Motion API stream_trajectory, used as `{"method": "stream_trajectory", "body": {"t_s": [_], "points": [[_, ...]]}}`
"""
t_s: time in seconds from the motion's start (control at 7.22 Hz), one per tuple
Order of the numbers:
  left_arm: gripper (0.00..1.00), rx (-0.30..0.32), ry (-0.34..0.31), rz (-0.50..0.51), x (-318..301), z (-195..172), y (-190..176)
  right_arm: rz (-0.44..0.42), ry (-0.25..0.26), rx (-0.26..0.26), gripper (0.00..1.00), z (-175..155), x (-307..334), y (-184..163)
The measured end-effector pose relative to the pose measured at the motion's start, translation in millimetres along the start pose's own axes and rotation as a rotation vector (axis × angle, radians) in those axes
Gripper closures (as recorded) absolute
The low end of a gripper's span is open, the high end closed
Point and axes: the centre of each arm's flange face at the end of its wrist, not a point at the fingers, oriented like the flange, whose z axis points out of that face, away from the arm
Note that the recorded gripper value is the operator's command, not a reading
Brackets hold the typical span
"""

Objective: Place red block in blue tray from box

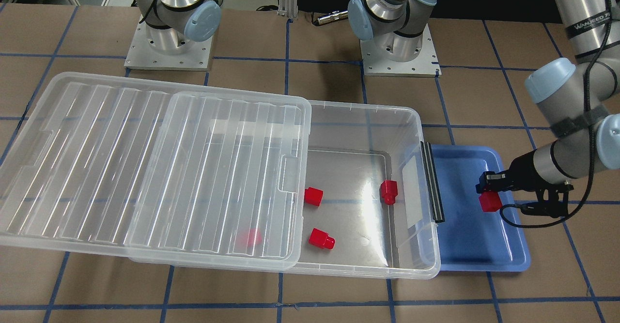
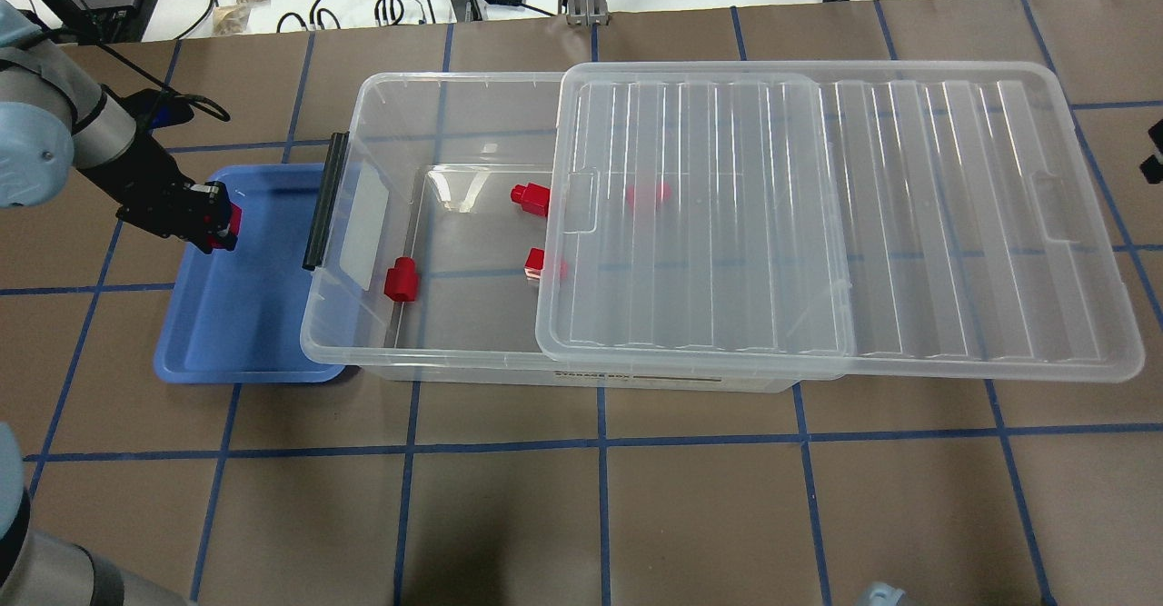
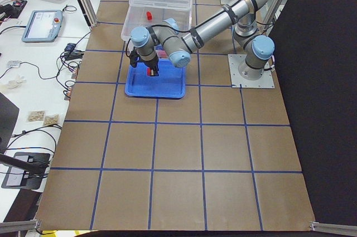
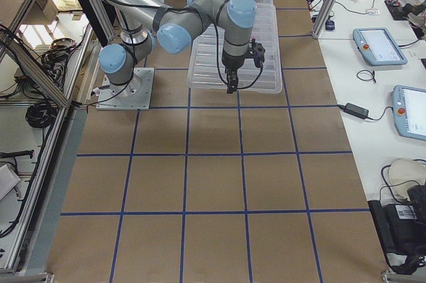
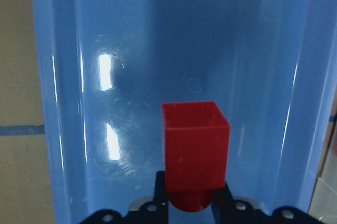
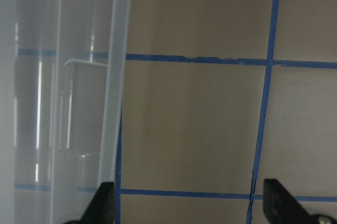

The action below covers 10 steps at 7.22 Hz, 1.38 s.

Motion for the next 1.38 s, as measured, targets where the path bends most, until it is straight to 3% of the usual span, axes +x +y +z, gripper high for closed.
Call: {"method": "stream_trajectory", "body": {"t_s": [0.14,0.42,0.69,1.11,1.38], "points": [[1.0,-0.021,0.011,0.02,-4,17,-5,-0.007,-0.009,-0.011,0.0,21,14,-10],[0.15,-0.047,0.023,0.067,-7,34,-10,-0.006,-0.024,-0.026,0.0,51,27,-24],[0.0,-0.054,0.026,0.09,-8,39,-10,0.04,-0.026,-0.029,0.0,59,25,-31],[0.0,-0.035,0.013,0.092,-4,25,-10,0.053,-0.03,-0.025,0.0,59,-3,-46],[0.0,0.013,-0.021,0.097,7,-21,-8,0.048,-0.04,-0.035,0.0,66,-24,-52]]}}
